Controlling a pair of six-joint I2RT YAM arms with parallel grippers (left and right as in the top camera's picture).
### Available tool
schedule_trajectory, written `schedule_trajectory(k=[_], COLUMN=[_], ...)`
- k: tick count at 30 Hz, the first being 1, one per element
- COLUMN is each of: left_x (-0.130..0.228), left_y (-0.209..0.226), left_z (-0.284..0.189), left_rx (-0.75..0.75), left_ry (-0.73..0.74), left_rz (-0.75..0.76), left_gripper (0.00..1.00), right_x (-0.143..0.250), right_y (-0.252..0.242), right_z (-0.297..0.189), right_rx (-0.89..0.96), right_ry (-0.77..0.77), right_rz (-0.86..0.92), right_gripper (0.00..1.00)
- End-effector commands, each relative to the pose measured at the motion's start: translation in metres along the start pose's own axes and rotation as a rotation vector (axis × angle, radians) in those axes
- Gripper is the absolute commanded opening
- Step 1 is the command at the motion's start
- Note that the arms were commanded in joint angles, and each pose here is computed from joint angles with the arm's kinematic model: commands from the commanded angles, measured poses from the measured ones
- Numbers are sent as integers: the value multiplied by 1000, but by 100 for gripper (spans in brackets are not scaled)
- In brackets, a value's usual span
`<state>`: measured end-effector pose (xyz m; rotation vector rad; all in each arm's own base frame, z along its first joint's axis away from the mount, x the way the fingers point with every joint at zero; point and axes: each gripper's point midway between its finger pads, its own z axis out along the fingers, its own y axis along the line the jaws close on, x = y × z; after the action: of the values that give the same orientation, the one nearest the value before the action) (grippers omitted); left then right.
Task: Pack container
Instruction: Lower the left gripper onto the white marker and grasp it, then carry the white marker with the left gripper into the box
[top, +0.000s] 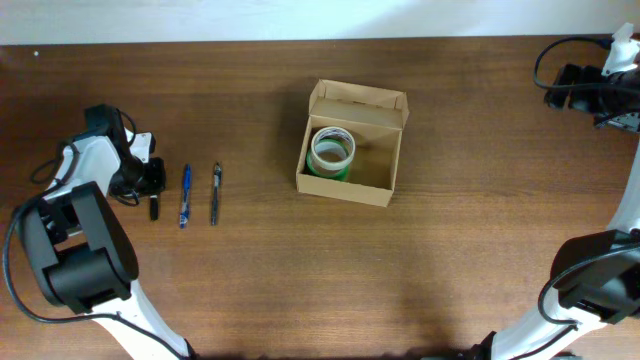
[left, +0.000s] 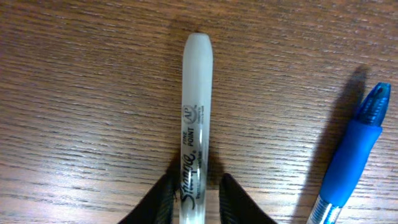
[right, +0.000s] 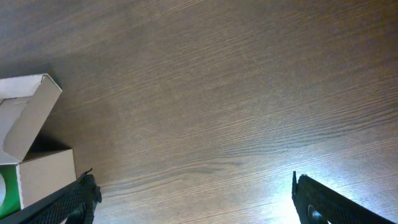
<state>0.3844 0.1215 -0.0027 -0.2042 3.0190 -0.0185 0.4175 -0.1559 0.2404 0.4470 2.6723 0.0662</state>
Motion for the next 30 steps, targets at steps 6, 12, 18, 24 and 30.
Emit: schedule_trajectory(k=[6, 12, 18, 24, 30], left_x=[23, 27, -36, -103, -91], left_y=[3, 1, -29, -80, -201], left_z=[28, 22, -55, -203, -308], left_rx=[-19, -7, 181, 210, 156], left_ry=[106, 137, -12, -319, -561], left_rz=[-16, -20, 45, 365, 992], left_gripper=[2, 2, 1, 2, 2], right_x=[0, 0, 0, 0, 0], right_y=[2, 2, 2, 2, 2], right_z=[0, 0, 0, 0, 0], right_rx=[-10, -9, -9, -9, -10], right_ry=[-1, -1, -1, -1, -1], right_rz=[7, 7, 7, 7, 7], right_gripper=[99, 99, 99, 99, 99])
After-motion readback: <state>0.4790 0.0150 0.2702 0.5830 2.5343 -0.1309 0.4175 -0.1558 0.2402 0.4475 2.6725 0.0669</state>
